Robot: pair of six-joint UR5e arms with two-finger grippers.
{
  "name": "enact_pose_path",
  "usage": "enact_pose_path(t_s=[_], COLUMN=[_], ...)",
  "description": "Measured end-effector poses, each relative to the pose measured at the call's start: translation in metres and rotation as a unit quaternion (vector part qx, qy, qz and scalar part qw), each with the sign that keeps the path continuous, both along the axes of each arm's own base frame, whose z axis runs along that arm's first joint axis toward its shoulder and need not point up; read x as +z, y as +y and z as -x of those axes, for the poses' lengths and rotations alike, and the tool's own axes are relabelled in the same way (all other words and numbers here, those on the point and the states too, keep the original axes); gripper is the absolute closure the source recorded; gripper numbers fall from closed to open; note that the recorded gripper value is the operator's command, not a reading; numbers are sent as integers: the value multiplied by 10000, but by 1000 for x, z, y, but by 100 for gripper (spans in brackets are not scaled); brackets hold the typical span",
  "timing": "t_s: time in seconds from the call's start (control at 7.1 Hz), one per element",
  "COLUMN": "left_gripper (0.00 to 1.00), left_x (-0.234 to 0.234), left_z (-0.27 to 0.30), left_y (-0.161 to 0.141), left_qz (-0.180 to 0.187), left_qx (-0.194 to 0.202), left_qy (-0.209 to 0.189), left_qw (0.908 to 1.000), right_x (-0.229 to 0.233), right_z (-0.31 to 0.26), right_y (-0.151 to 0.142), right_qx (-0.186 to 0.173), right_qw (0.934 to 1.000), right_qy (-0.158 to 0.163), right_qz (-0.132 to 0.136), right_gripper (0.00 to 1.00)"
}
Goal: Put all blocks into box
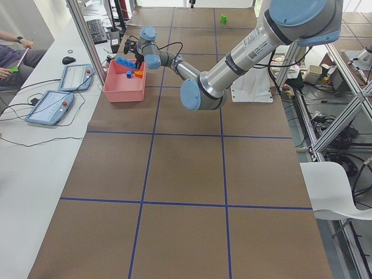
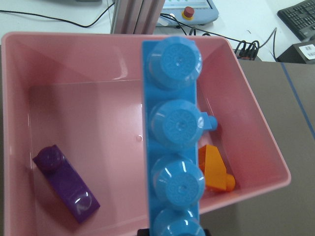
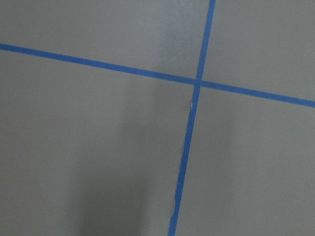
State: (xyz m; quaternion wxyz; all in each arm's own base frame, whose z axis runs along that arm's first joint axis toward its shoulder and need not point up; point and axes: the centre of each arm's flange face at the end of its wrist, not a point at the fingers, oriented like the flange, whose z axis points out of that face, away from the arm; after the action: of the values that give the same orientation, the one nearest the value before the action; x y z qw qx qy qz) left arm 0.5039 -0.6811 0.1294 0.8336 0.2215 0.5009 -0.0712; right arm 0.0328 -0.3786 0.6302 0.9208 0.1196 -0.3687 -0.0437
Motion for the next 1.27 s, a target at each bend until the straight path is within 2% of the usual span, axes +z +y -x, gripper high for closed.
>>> enact_pose_path(t_s=[0.14, 0.42, 0.56, 0.85, 0.99, 1.13, 1.27], left_gripper=[0, 0, 0, 0, 0, 0, 0], left_x=[-2, -7, -17, -34, -32, -29, -28], left_z=[-7, -17, -16, -4, 4, 12, 15], left_y=[-11, -13, -7, 13, 24, 32, 36], left_qz=[85, 66, -63, -294, -356, -400, -427], left_qx=[-158, -264, -173, 164, 232, 256, 264], left_qy=[-137, -242, -218, -227, -208, -182, -160], left_qw=[9997, 9993, 9996, 9992, 9989, 9987, 9986], right_x=[10, 29, 40, 66, 79, 88, 94], right_z=[-2, -4, -6, -20, -31, -40, -44], right_y=[9, 30, 52, 126, 167, 206, 243], right_qx=[-47, -73, -68, 153, 417, 748, 1178], right_qw=[10000, 9996, 9993, 9986, 9962, 9922, 9855], right_qy=[13, 39, 55, 48, 32, -5, -84], right_qz=[71, 272, 359, 509, 757, 997, 1220], right_gripper=[0, 0, 1, 1, 0, 0, 0])
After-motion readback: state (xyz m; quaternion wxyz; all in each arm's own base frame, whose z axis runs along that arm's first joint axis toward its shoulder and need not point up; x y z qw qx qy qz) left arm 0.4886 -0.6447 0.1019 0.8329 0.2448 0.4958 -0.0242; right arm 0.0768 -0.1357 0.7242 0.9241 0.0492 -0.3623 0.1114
